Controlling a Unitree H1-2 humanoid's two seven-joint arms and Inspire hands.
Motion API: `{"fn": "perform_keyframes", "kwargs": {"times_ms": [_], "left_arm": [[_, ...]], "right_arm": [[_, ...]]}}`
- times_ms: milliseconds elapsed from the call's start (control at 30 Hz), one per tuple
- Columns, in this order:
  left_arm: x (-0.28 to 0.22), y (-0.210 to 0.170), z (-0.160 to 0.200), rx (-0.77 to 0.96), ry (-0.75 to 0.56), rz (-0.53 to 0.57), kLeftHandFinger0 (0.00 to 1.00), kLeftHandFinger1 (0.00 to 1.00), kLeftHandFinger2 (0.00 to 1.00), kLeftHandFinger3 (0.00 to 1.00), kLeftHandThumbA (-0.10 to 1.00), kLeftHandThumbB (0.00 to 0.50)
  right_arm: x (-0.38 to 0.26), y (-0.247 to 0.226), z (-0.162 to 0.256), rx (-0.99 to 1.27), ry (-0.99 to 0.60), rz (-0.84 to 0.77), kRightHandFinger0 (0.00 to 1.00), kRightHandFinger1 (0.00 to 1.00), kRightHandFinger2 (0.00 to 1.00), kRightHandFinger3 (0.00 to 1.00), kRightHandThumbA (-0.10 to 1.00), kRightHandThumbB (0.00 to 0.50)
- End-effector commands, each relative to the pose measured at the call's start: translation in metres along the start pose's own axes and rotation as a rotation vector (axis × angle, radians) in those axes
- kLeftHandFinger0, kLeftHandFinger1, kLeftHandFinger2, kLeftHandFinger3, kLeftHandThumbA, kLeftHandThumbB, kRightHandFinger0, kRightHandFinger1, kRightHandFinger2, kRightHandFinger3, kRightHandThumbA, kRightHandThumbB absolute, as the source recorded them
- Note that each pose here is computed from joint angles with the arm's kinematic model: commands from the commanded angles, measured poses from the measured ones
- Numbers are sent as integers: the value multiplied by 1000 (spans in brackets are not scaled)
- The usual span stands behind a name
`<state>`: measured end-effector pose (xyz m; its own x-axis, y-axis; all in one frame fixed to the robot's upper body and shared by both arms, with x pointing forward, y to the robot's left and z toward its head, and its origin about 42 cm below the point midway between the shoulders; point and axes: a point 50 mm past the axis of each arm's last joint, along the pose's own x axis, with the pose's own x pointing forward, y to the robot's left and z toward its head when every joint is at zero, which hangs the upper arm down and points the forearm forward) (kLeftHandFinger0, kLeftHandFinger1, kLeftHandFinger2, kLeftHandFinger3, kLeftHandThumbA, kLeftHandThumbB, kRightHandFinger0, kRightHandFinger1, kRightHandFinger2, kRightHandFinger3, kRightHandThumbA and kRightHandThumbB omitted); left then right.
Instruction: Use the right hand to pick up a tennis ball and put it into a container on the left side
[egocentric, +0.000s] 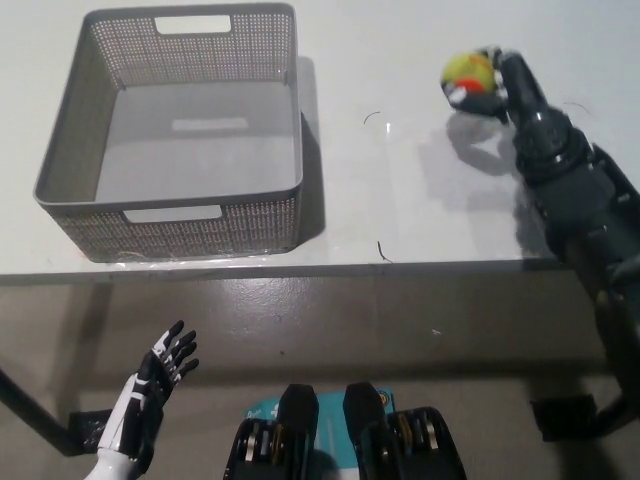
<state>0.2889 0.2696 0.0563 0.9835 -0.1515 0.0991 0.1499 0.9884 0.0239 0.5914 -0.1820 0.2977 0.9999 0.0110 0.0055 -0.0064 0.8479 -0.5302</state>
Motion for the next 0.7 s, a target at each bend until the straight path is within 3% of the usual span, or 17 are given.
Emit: {"fn": "perform_keyframes", "kwargs": {"times_ms": [0,233,400,533,667], "left_arm": [[3,6,9,5,-40,-8,1000,1000,1000,1000,1000,263],[3,6,9,17,-41,-21,1000,1000,1000,1000,1000,259],[1,6,8,17,-35,-25,1000,1000,1000,1000,1000,255],[-2,3,6,22,-30,-37,1000,1000,1000,1000,1000,265],[-3,2,4,34,-23,-47,1000,1000,1000,1000,1000,261]], "right_arm": [[9,-16,101,80,-282,-59,0,407,722,757,-100,138],[4,0,161,101,-375,-27,0,424,751,769,-100,139],[-7,31,203,57,-426,17,0,246,656,729,-100,124],[-16,56,220,113,-459,78,0,299,711,670,-100,152],[-29,87,239,110,-493,138,0,305,715,696,-100,152]]}}
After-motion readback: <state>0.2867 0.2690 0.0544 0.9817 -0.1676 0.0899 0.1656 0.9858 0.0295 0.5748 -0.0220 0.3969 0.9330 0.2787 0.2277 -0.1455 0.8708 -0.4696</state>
